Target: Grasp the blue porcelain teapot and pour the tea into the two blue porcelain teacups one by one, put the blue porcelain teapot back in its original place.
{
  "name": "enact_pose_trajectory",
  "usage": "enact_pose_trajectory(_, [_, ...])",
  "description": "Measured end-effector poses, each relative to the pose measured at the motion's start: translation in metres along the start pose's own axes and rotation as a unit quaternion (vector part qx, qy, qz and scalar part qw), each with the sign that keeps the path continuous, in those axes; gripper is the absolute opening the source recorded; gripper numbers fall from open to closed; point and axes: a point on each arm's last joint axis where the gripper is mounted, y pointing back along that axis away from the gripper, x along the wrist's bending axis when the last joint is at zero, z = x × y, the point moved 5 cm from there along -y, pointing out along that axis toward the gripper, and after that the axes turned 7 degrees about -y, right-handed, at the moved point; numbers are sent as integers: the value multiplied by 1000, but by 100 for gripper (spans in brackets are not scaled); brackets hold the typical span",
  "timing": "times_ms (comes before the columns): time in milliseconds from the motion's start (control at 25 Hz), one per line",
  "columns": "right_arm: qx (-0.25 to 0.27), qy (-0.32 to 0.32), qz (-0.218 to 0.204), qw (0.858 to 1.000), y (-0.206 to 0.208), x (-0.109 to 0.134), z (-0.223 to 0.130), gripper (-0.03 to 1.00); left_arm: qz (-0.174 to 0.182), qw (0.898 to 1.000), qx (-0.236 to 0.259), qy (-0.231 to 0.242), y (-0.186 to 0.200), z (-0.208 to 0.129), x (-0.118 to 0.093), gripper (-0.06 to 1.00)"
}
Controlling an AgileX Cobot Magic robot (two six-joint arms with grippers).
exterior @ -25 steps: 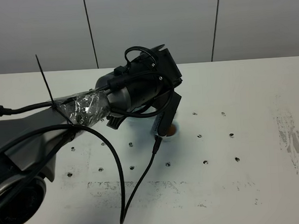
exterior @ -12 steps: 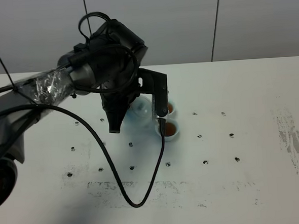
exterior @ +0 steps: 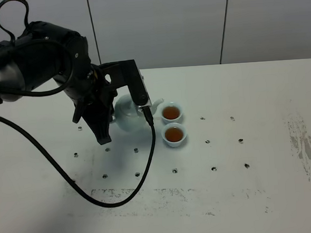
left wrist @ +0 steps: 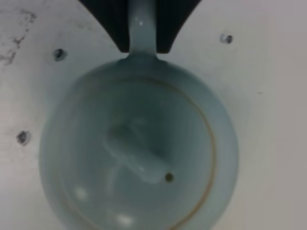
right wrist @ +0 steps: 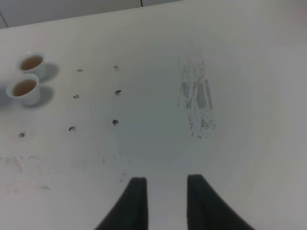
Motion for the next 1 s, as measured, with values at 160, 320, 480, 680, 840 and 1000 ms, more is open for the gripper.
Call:
enact_pose_trajectory(160, [0, 0, 0, 1000, 0, 0, 0, 22, -10, 999, -29, 35, -16, 2, -10, 13])
enact_pose_trajectory(320, [0, 0, 0, 1000, 0, 0, 0, 22, -4, 997, -44, 56, -29, 3, -15, 13])
enact_pose_trajectory(480, [0, 0, 0, 1000, 0, 0, 0, 22, -17, 997, -37, 65, -42, -1, -21, 13])
enact_pose_trajectory(680, [0, -1, 0, 1000, 0, 0, 0, 22, -40, 995, -26, 83, -60, -5, -29, 13])
enact_pose_trajectory(840, [0, -1, 0, 1000, 0, 0, 0, 22, -49, 995, -19, 88, -70, -7, -31, 13])
enact_pose_trajectory(1000, [0, -1, 0, 1000, 0, 0, 0, 22, -49, 995, -18, 89, -70, -8, -31, 13])
